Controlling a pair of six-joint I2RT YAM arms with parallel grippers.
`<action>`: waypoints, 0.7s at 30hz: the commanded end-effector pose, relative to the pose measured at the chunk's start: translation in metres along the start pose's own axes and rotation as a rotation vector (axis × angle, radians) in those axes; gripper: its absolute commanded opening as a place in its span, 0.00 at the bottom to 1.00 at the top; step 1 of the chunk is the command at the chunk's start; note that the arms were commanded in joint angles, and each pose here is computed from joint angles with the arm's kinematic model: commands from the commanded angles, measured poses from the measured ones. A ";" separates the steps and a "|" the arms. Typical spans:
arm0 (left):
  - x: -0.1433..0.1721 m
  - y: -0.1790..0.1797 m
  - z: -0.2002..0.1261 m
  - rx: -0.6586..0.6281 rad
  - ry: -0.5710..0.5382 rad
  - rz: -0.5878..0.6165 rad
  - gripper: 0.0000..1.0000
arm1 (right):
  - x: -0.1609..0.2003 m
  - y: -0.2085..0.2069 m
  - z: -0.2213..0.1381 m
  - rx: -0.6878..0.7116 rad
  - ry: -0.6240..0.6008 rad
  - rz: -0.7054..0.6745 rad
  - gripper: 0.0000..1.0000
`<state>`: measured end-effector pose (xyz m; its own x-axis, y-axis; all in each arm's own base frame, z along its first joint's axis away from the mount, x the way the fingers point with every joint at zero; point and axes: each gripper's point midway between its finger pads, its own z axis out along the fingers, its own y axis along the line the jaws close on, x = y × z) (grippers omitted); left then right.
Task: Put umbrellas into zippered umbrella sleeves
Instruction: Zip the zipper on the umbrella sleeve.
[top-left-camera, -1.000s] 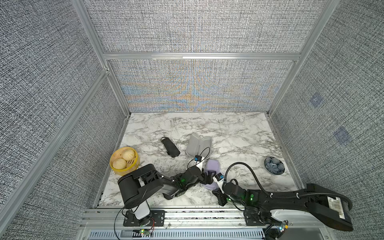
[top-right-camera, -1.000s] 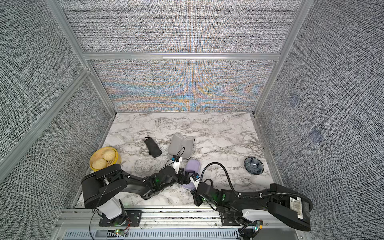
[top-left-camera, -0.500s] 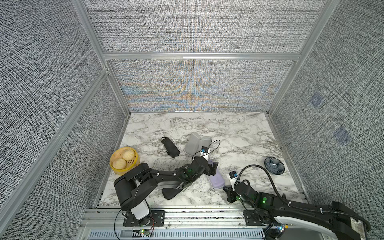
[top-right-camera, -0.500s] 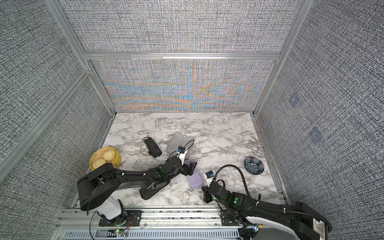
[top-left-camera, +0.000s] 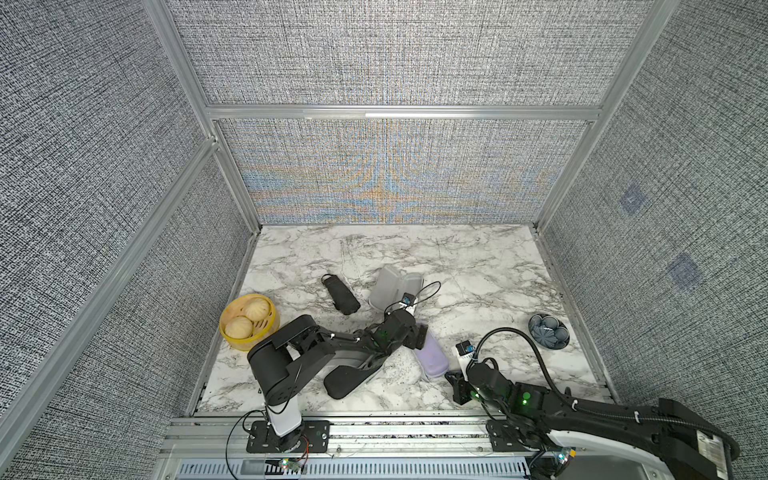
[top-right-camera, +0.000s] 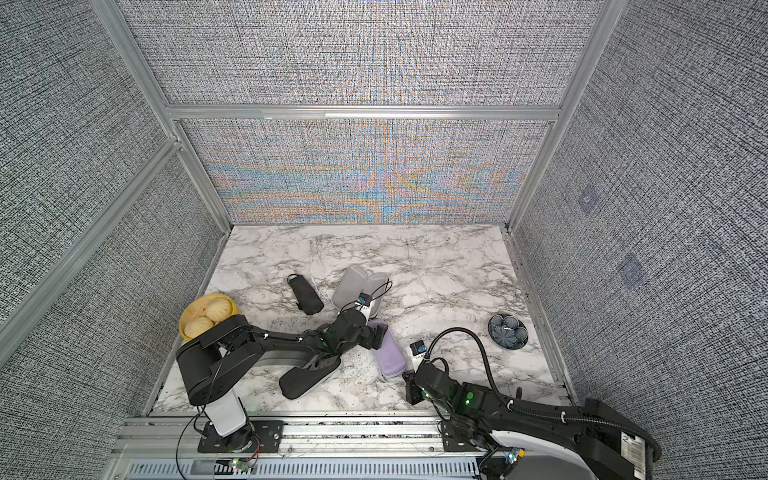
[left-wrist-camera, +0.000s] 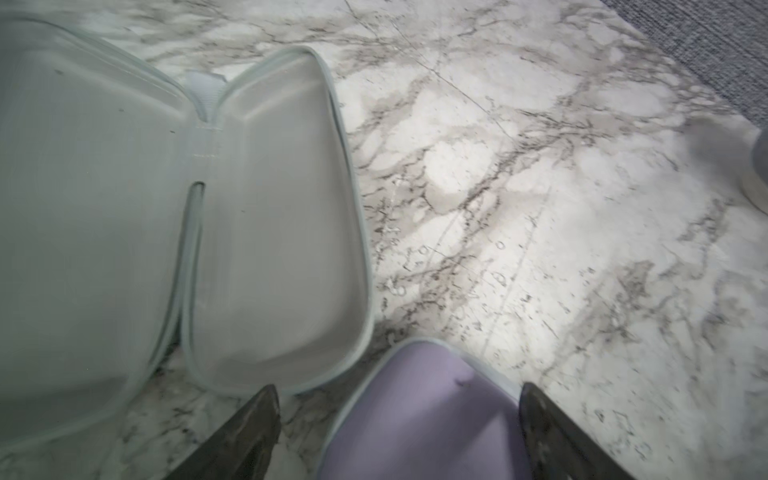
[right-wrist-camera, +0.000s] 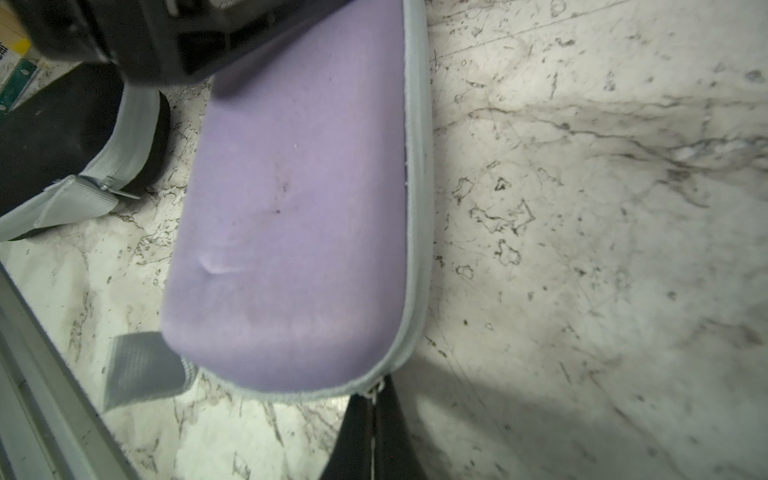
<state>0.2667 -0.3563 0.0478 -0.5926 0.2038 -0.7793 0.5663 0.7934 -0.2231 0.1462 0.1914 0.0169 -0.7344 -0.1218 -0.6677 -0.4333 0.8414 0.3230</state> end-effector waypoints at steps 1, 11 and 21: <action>0.016 -0.016 0.000 0.101 0.074 -0.019 0.81 | 0.020 -0.012 -0.001 0.049 0.088 -0.030 0.00; 0.057 0.015 0.008 -0.093 0.212 -0.040 0.65 | 0.028 0.001 -0.003 0.004 0.125 -0.067 0.00; 0.073 0.018 0.011 -0.116 0.244 -0.066 0.44 | 0.032 0.014 -0.004 -0.021 0.143 -0.065 0.00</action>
<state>0.2718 -0.3646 0.0334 -0.6508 0.1024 -0.7523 0.4651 0.8370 -0.2883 0.1268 0.2061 0.0169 -0.7360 -0.1987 -0.6471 -0.4969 0.8078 0.3171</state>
